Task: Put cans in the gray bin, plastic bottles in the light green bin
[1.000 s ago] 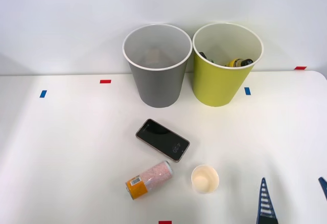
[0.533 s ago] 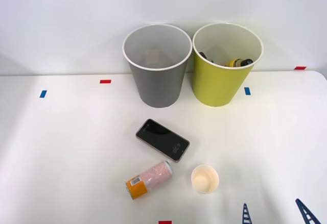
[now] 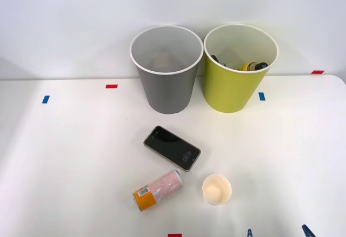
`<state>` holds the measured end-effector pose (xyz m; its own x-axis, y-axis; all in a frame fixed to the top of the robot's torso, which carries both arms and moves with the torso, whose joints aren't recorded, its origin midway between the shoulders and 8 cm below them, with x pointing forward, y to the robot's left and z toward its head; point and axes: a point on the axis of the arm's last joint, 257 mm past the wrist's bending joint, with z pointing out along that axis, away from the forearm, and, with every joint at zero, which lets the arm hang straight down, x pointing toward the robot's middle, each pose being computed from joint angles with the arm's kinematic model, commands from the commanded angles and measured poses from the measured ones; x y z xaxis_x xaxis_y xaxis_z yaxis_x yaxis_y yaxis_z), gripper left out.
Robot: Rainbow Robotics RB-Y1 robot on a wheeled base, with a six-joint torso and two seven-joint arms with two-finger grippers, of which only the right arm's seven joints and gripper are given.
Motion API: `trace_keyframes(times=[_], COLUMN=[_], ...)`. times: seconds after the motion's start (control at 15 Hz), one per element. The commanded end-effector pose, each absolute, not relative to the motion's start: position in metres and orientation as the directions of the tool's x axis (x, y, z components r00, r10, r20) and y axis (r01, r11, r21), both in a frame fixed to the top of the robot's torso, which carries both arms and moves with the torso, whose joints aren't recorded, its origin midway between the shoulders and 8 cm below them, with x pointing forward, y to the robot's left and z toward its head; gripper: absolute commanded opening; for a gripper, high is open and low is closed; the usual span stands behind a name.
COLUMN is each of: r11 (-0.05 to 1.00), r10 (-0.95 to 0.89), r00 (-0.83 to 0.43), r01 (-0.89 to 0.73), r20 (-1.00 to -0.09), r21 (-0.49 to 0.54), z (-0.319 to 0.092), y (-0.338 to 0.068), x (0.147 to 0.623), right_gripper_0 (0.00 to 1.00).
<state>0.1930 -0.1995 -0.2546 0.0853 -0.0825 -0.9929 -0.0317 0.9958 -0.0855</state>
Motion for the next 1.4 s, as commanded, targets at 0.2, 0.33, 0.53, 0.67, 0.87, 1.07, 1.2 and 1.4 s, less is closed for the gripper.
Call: trace_keyframes(times=[0.2,0.33,0.53,0.67,0.87,1.07,1.2,1.4], r11=[0.996,0.996,0.996,0.996,0.996,0.996,0.996,0.996], r10=[-0.086,-0.086,-0.086,-0.086,-0.086,-0.086,-0.086,-0.086], r00=[0.085,0.085,0.085,0.085,0.085,0.085,0.085,0.085], r01=[-0.031,-0.031,-0.031,-0.031,-0.031,-0.031,-0.031,-0.031], r20=[-0.993,-0.993,-0.993,-0.993,-0.993,-0.993,-0.993,-0.993], r21=[-0.089,-0.089,-0.089,-0.089,-0.089,-0.089,-0.089,-0.089], z=[-0.255,-0.255,-0.255,-0.255,-0.255,-0.255,-0.255,-0.255], y=[-0.2003,-0.2003,-0.2003,-0.2003,-0.2003,-0.2003,-0.2003,-0.2003], x=[0.1937,0.1937,0.1937,0.1937,0.1937,0.1937,0.1937,0.1937], right_gripper_0=[1.0,1.0,1.0,1.0,1.0,1.0,1.0,1.0])
